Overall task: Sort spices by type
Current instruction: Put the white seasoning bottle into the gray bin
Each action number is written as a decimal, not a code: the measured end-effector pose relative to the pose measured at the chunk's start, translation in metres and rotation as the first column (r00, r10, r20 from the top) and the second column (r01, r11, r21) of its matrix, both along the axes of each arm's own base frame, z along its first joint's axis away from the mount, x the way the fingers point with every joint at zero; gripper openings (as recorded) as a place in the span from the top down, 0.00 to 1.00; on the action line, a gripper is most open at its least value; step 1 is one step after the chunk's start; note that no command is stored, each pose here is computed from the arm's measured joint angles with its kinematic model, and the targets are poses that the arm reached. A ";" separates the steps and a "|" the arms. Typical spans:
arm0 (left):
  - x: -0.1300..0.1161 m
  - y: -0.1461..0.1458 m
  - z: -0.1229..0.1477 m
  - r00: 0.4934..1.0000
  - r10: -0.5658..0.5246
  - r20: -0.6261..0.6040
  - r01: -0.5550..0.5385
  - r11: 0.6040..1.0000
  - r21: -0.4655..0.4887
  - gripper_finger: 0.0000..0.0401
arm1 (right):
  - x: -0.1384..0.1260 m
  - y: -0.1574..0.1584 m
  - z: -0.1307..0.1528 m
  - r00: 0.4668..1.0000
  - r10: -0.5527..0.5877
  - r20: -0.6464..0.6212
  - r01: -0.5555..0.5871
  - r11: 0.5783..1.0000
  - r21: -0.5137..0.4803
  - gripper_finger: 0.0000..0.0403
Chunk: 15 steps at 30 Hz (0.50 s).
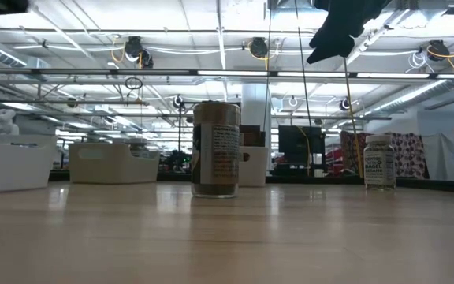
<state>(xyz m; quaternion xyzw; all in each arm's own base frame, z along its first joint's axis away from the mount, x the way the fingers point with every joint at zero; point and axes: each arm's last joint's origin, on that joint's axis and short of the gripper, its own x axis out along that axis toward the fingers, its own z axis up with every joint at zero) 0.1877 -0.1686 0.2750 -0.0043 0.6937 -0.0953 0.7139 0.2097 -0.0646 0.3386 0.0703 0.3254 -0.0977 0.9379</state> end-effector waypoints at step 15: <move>0.043 0.076 0.033 0.979 0.056 0.196 -0.065 0.997 0.039 0.47 | 0.000 0.000 0.000 1.000 -0.011 0.004 0.011 1.000 0.013 0.32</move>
